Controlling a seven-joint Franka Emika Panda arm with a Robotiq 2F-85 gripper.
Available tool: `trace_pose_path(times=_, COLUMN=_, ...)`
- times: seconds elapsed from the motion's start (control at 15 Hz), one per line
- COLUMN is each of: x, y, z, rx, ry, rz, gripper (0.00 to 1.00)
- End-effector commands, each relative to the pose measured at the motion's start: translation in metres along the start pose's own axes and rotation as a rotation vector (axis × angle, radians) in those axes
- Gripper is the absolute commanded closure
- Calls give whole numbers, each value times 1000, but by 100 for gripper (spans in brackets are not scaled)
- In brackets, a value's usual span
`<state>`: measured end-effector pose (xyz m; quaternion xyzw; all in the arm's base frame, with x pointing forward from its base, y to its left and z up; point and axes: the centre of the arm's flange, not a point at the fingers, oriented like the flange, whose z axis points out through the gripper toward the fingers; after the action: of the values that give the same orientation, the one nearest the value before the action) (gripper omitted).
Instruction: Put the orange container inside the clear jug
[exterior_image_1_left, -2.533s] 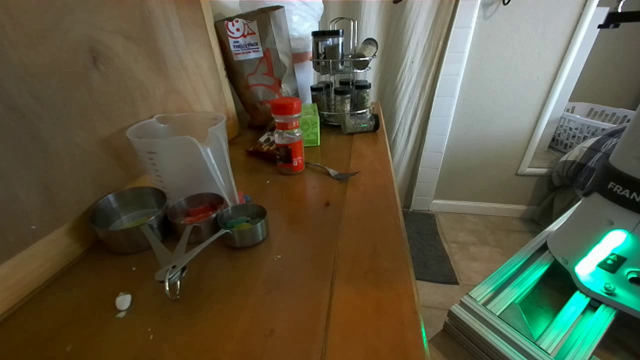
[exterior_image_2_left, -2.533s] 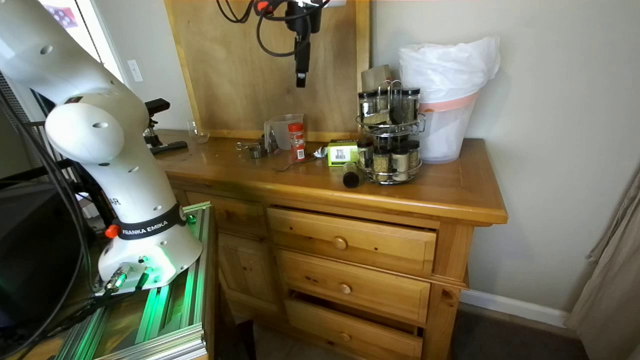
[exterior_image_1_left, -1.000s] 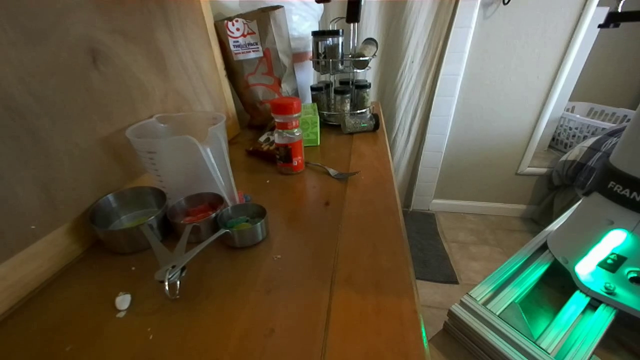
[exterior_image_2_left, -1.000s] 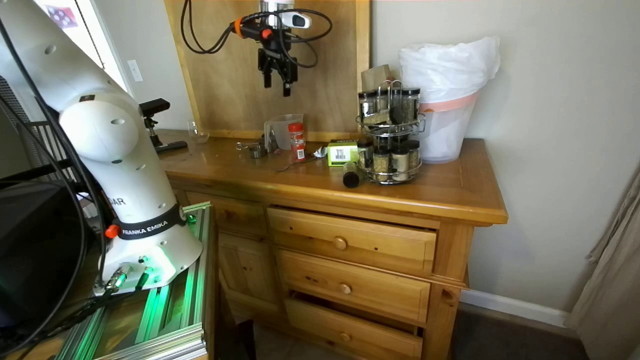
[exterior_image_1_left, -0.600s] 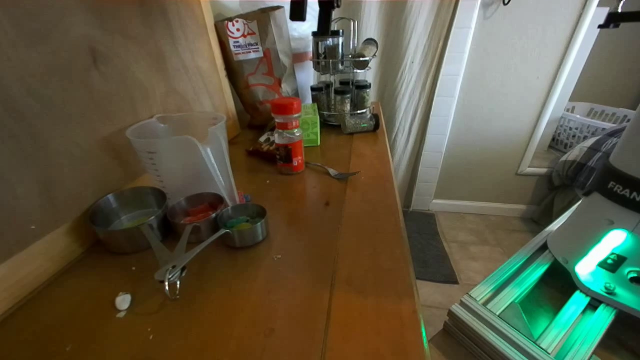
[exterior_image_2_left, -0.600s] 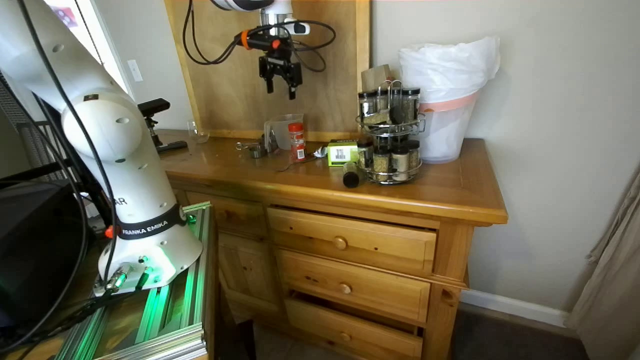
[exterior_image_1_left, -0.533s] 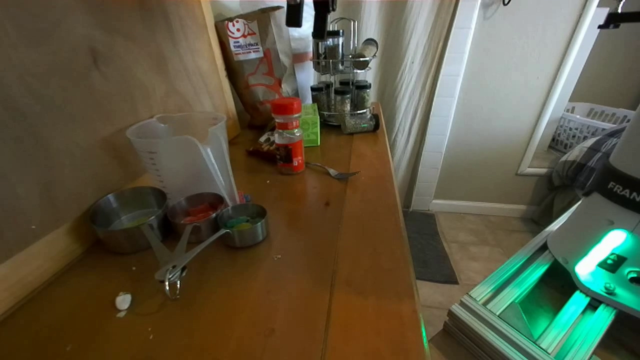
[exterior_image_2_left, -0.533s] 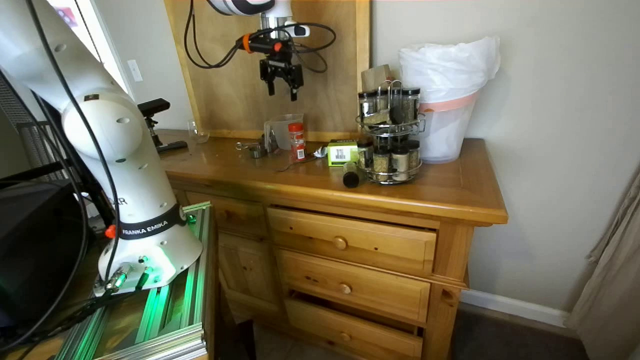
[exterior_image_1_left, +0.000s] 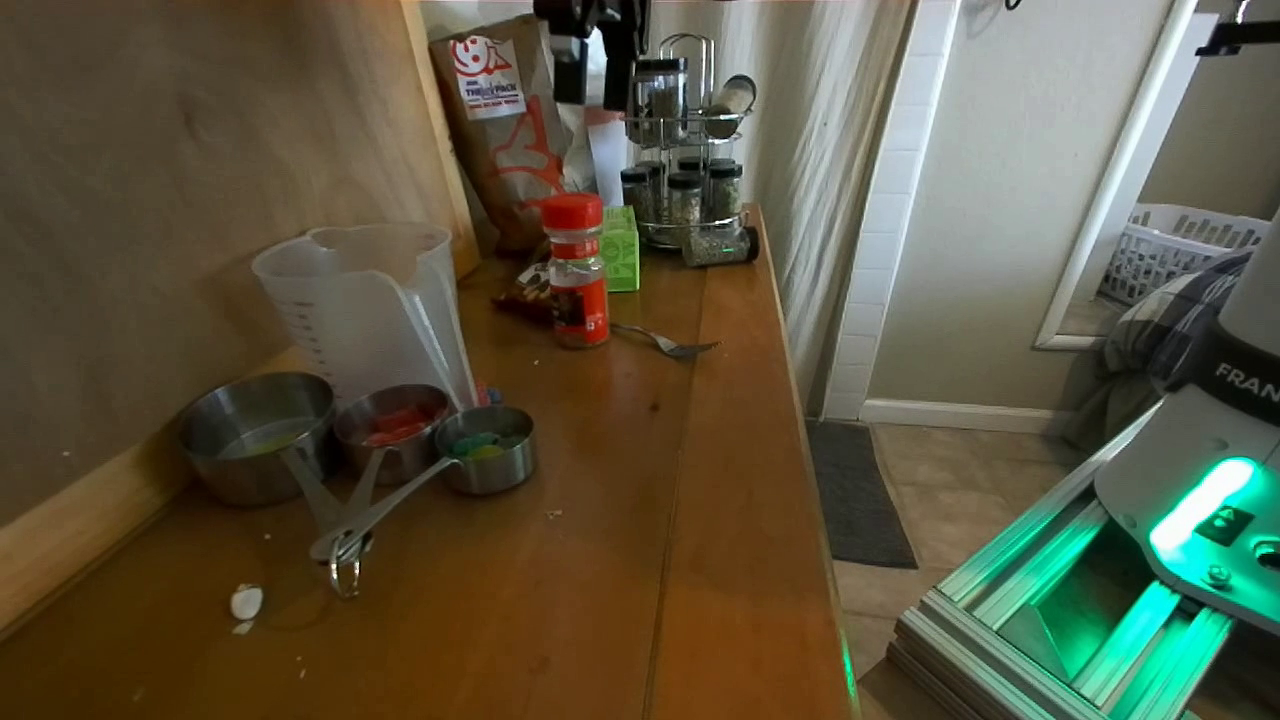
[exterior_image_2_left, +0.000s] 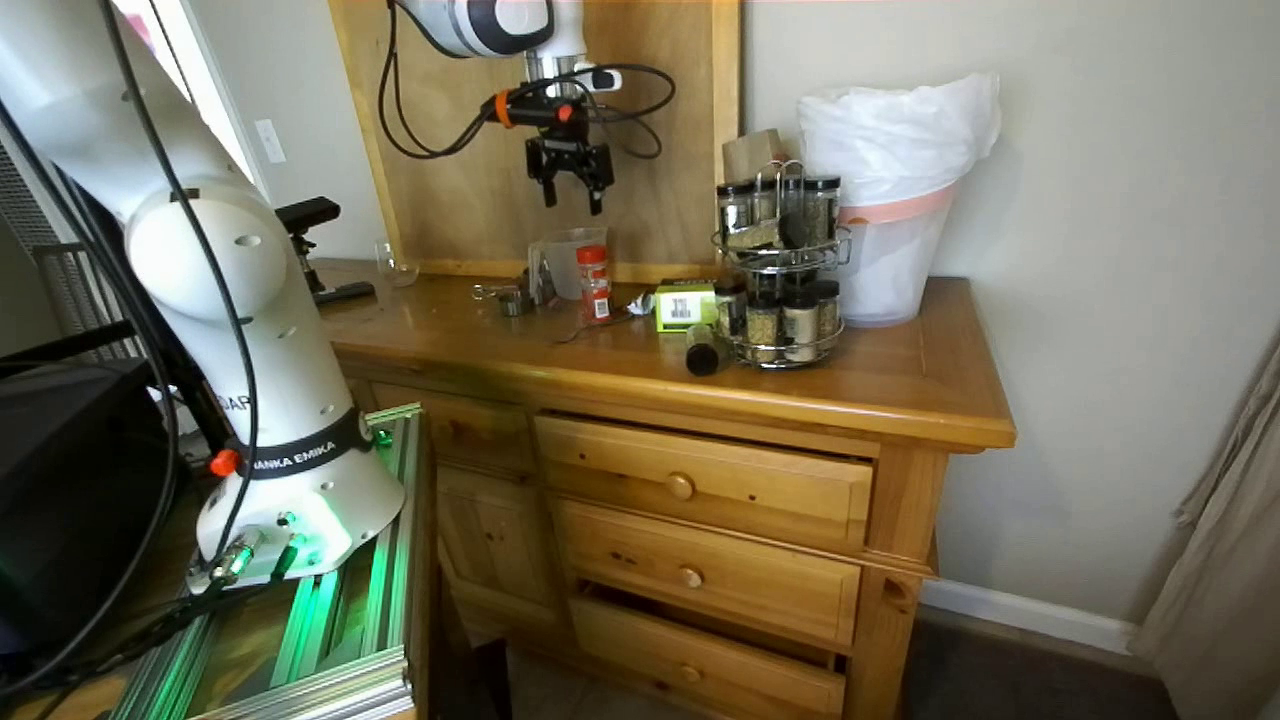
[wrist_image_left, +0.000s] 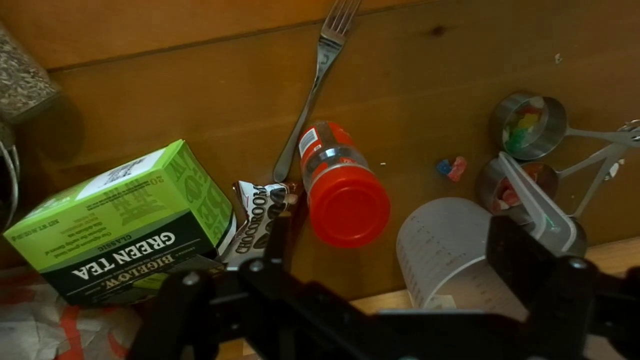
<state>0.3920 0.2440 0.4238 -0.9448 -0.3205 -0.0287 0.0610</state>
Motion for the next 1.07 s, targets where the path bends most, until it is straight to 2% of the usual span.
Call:
trace_pose_path(times=0.0, x=3, y=-1, z=9, rx=1, ry=10, rz=-20, gripper=0)
trace_pose_path(times=0.13, x=5, y=-2, z=15, rx=-5, ry=31, rz=-29, gripper=0)
trace_pose_path(times=0.4, x=13, y=-11, z=30, rx=-75, ry=59, rz=-69, gripper=0)
trace_pose_path(times=0.6, x=15, y=-11, z=48, rx=-150, ry=9, rz=-105, gripper=0)
trace_pose_path(times=0.8, x=15, y=-14, z=67, rx=-172, ry=-45, rz=-150, gripper=0)
trace_pose_path(times=1.0, x=19, y=-17, z=79, rx=-169, ry=-40, rz=-183, gripper=0)
